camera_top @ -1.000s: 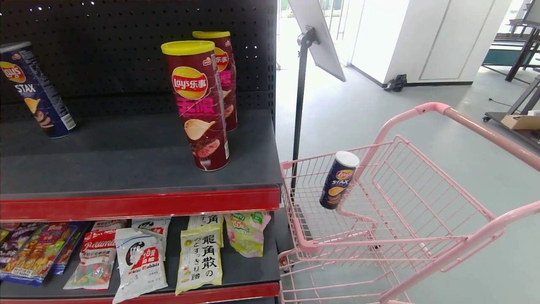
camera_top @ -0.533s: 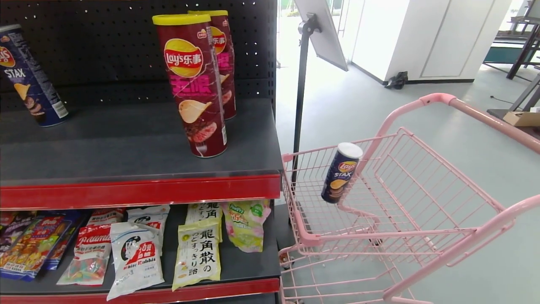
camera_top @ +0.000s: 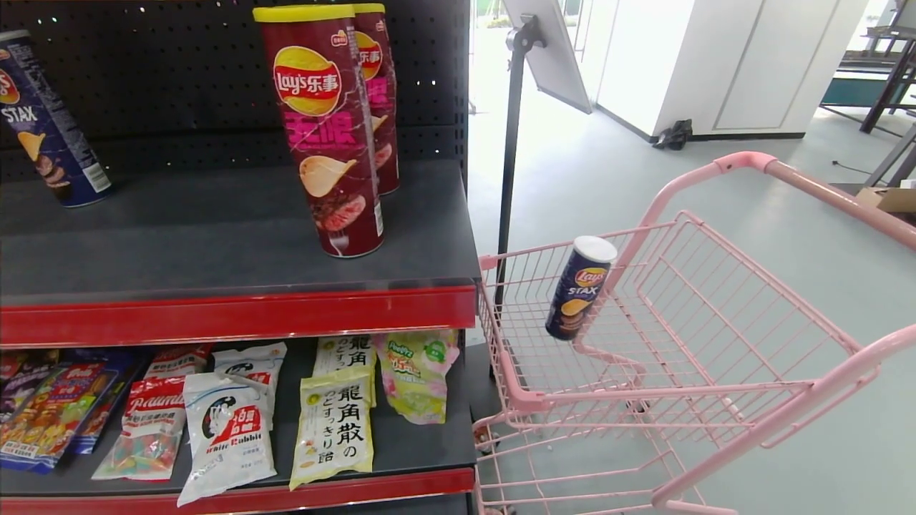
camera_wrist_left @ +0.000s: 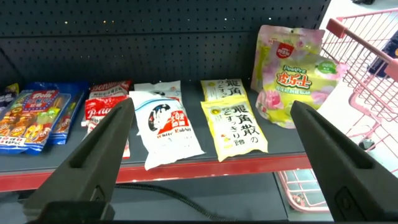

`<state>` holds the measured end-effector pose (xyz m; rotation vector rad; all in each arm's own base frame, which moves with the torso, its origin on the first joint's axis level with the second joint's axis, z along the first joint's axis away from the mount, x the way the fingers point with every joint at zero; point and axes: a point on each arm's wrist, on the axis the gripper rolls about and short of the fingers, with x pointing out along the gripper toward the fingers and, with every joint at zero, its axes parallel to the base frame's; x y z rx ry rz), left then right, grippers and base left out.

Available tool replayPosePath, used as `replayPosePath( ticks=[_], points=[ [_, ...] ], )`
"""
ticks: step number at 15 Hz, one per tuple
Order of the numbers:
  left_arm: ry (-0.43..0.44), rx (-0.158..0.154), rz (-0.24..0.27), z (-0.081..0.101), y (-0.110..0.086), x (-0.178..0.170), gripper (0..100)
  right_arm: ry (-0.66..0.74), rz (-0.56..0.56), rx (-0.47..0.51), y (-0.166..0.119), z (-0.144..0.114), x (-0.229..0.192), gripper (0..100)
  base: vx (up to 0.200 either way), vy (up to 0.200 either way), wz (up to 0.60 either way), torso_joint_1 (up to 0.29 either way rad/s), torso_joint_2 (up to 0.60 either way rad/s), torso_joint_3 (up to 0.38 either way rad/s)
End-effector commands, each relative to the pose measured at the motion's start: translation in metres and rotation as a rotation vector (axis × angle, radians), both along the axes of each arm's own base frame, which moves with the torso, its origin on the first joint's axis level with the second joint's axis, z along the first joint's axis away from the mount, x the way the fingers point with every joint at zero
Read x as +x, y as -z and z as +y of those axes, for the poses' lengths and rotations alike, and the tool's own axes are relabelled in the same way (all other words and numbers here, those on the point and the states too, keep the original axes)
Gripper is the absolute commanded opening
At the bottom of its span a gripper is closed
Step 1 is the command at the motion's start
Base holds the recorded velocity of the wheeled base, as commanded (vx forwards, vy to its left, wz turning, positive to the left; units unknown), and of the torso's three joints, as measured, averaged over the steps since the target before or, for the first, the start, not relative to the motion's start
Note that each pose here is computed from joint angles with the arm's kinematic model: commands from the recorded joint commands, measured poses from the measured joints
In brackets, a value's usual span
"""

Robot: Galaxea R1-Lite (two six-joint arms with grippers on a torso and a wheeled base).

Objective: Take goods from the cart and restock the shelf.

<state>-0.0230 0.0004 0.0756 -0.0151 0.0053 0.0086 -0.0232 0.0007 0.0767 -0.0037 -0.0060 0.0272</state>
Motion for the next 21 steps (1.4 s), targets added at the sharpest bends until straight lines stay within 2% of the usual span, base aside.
replayPosePath(
  ticks=[1,2,3,4,5,7,8,9,10,11,12,13,15,16,17,18,21],
  points=[
    [-0.001,0.000,0.001,0.000,0.000,0.000,100,-0.059,-0.093,-0.015,-0.045,0.000,-0.006,100,0.000,0.000,0.00,0.000,0.00,0.000],
    [-0.001,0.000,0.001,0.000,0.000,0.000,100,-0.153,-0.040,-0.013,-0.093,0.001,0.014,100,0.000,0.000,0.00,0.000,0.00,0.000],
    [-0.001,0.000,0.001,0.000,0.000,0.000,100,-0.196,-0.039,0.023,-0.124,0.003,0.030,100,0.000,0.000,0.00,0.000,0.00,0.000],
    [-0.001,0.000,0.001,0.000,0.000,0.000,100,-0.232,-0.008,0.117,-0.157,0.006,0.054,100,0.000,0.000,0.00,0.000,0.00,0.000],
    [-0.001,0.000,0.001,0.000,0.000,0.000,100,-0.253,0.013,0.167,-0.186,0.011,0.083,100,0.000,0.000,0.00,0.000,0.00,0.000],
    [-0.001,0.000,0.001,0.000,0.000,0.000,100,-0.347,0.040,0.166,-0.205,0.019,0.152,100,0.000,0.000,0.00,0.000,0.00,0.000],
    [-0.001,0.000,0.001,0.000,0.000,0.000,100,-0.363,0.030,0.161,-0.207,0.014,0.180,100,0.000,0.000,0.00,0.000,0.00,0.000],
    [-0.001,0.000,0.001,0.000,0.000,0.000,100,-0.399,-0.018,0.092,-0.208,-0.010,0.255,100,0.000,0.000,0.00,0.000,0.00,0.000],
    [-0.001,0.000,0.001,0.000,0.000,0.000,100,-0.463,-0.067,0.005,-0.204,-0.021,0.299,100,0.000,0.000,0.00,0.000,0.00,0.000],
    [-0.001,0.000,0.001,0.000,0.000,0.000,100,-0.566,-0.073,-0.035,-0.199,-0.024,0.331,100,0.000,0.000,0.00,0.000,0.00,0.000],
    [-0.001,0.000,0.001,0.000,0.000,0.000,100,-0.633,-0.064,-0.045,-0.193,-0.022,0.346,100,0.000,0.000,0.00,0.000,0.00,0.000],
    [-0.001,0.000,0.001,0.000,0.000,0.000,100,-0.723,-0.054,-0.078,-0.179,-0.021,0.375,100,0.000,0.000,0.00,0.000,0.00,0.000],
    [-0.001,0.000,0.001,0.000,0.000,0.000,100,-0.859,-0.031,-0.090,-0.152,-0.018,0.412,100,0.000,0.000,0.00,0.000,0.00,0.000],
    [-0.001,0.000,0.001,0.000,0.000,0.000,100,-0.871,-0.031,-0.103,-0.144,-0.017,0.421,100,0.000,0.000,0.00,0.000,0.00,0.000],
    [-0.001,0.000,0.001,0.000,0.000,0.000,100,-0.894,-0.029,-0.135,-0.125,-0.018,0.440,100,0.000,0.000,0.00,0.000,0.00,0.000],
    [-0.001,0.000,0.001,0.000,0.000,0.000,100,-0.941,-0.017,-0.146,-0.107,-0.018,0.449,100,0.000,0.000,0.00,0.000,0.00,0.000],
    [0.001,0.000,0.001,0.000,0.000,0.000,100,-1.014,0.012,-0.137,-0.083,-0.020,0.455,100,0.000,0.000,0.00,0.000,0.00,0.000]
  ],
)
